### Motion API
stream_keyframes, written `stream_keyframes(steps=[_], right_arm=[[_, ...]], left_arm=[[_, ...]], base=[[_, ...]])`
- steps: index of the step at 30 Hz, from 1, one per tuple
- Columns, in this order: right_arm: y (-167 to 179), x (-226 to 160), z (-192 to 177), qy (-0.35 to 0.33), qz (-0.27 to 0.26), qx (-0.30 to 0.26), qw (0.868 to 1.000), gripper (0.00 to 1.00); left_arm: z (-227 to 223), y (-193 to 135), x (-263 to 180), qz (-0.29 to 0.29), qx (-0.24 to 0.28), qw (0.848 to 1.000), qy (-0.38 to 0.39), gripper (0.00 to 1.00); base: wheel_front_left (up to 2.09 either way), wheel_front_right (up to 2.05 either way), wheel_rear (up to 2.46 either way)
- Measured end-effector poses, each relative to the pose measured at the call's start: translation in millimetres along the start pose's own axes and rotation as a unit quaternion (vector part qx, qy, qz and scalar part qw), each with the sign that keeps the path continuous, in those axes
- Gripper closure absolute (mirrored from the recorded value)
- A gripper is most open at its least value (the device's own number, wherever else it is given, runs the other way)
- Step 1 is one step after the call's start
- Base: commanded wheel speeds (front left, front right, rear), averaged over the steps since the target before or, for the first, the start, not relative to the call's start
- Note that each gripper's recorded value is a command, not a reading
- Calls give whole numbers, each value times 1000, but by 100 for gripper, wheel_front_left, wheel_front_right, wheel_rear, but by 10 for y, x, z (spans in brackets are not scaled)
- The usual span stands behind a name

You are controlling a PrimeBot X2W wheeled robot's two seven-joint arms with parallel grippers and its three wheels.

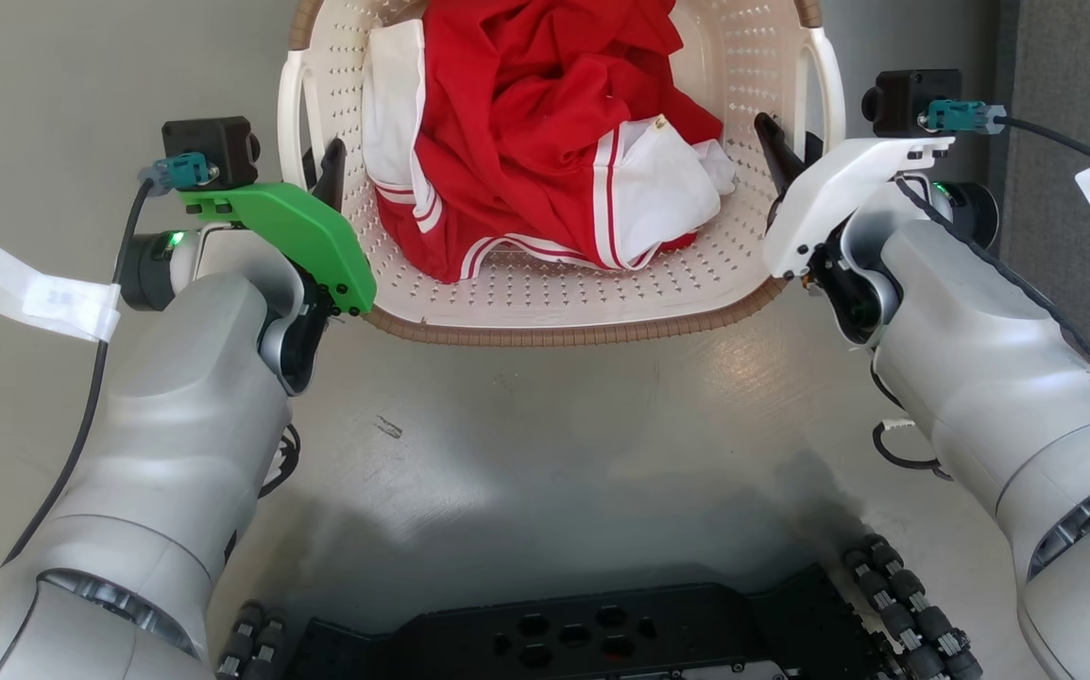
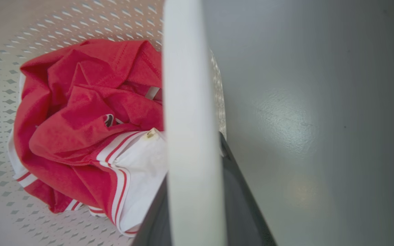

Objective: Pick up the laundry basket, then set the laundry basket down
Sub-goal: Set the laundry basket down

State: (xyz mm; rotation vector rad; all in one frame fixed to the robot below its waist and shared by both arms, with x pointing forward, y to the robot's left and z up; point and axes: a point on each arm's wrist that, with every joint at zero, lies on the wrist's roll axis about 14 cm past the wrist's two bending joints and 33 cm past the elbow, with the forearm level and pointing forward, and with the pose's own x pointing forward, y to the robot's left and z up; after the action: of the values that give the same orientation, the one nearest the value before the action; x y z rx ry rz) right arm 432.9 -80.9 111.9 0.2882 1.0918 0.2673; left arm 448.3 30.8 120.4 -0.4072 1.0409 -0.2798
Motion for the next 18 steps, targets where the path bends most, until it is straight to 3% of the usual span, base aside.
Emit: stream_keyframes(steps=[1, 3, 4, 5, 6, 18], right_arm=[[-4, 2, 1, -1, -1, 1, 1000, 97], [-13, 5, 1, 0, -2, 5, 1000, 75], [-13, 6, 1, 0, -2, 5, 1000, 54], [-17, 6, 2, 0, -2, 6, 1000, 0], [-7, 7, 6, -1, 2, 8, 1000, 0], [99, -29, 58, -4, 11, 6, 1000, 0]], left_arm=[[-1, 2, 0, 0, -1, 1000, 0, 100], [-2, 3, 1, 0, -2, 1000, 0, 100], [-1, 3, 1, 0, -2, 1000, -1, 92], [-2, 4, 1, 0, -2, 1000, -1, 51], [-1, 4, 1, 0, -3, 1000, 0, 0], [22, -27, -53, -3, 11, 1000, 5, 0]], base=[[0, 0, 0], [0, 0, 0], [0, 0, 0], [0, 0, 0], [0, 0, 0], [0, 0, 0]])
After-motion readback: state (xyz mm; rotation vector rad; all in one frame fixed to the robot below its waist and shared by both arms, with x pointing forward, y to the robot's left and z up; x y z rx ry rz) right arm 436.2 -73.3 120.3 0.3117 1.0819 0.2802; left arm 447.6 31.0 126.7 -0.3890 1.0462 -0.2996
